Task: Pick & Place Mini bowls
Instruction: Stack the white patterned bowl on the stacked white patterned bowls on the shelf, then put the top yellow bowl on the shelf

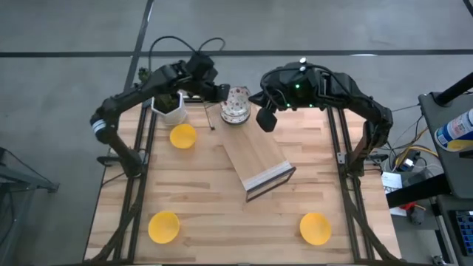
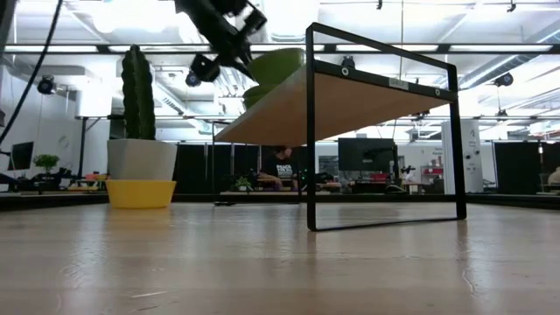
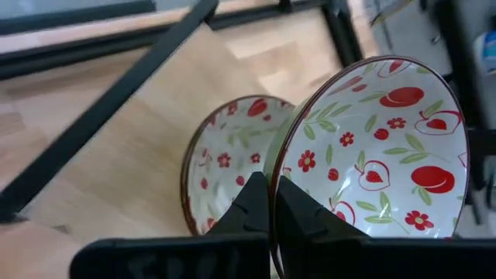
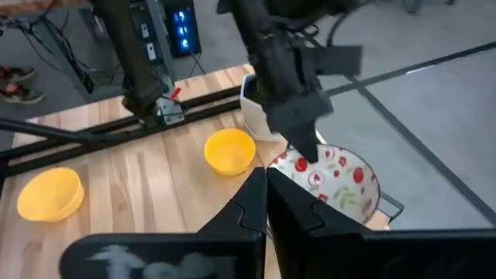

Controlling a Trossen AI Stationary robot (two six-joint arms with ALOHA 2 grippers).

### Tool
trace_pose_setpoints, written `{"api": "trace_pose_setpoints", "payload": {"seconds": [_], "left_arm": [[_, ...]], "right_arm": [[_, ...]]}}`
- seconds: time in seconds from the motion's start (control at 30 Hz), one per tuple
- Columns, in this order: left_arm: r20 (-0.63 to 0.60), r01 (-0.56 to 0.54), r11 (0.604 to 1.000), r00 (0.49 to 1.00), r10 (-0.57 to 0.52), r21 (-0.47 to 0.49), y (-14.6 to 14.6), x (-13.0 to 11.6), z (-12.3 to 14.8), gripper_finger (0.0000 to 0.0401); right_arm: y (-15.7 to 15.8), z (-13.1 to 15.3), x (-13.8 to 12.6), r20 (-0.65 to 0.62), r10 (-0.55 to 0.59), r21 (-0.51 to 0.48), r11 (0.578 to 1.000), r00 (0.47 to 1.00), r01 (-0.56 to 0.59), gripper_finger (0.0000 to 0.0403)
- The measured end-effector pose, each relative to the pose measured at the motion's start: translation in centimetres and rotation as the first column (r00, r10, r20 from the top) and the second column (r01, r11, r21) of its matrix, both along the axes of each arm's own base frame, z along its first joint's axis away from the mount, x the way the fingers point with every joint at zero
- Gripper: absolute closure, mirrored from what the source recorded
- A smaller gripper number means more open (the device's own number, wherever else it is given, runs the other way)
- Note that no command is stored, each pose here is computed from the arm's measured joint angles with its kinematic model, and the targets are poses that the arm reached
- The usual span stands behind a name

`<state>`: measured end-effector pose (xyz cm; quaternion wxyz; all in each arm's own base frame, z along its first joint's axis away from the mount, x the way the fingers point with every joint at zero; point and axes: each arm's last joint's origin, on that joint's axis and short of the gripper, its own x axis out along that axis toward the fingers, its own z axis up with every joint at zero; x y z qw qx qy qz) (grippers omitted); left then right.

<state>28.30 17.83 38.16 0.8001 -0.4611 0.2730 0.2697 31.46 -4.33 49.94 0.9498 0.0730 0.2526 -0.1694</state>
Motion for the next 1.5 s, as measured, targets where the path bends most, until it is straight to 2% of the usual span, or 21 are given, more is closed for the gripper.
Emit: {"api": "trace_pose_setpoints", "payload": {"seconds": [0.13,0.3,0.57,1.13,1.5], "left_arm": [[-0.057,0.022,1.000,0.998,-0.023,-0.019,0.5,0.9,-1.1,0.0400],[-0.113,0.005,1.000,0.994,-0.006,-0.010,0.7,0.9,-1.7,0.0397],[-0.150,-0.026,0.999,0.988,0.029,0.021,0.7,0.6,-1.7,0.0397],[-0.179,-0.014,1.000,0.984,0.016,0.016,0.6,0.7,-2.1,0.0394],[-0.157,-0.015,0.999,0.987,0.020,0.028,0.7,0.9,-2.0,0.0333]], "right_arm": [[0.1,-0.8,0.4,-0.033,0.005,0.005,1.000,0.999,-0.004,0.0394],[0.1,-1.6,0.7,-0.062,0.003,0.011,1.000,0.998,-0.003,0.0394],[0.1,-1.8,0.8,-0.063,0.004,0.010,1.000,0.998,-0.004,0.0394],[0.1,-1.7,0.8,-0.063,0.004,0.011,1.000,0.998,-0.003,0.0394],[0.1,-1.7,0.8,-0.062,0.005,0.012,1.000,0.998,-0.004,0.0394]]}}
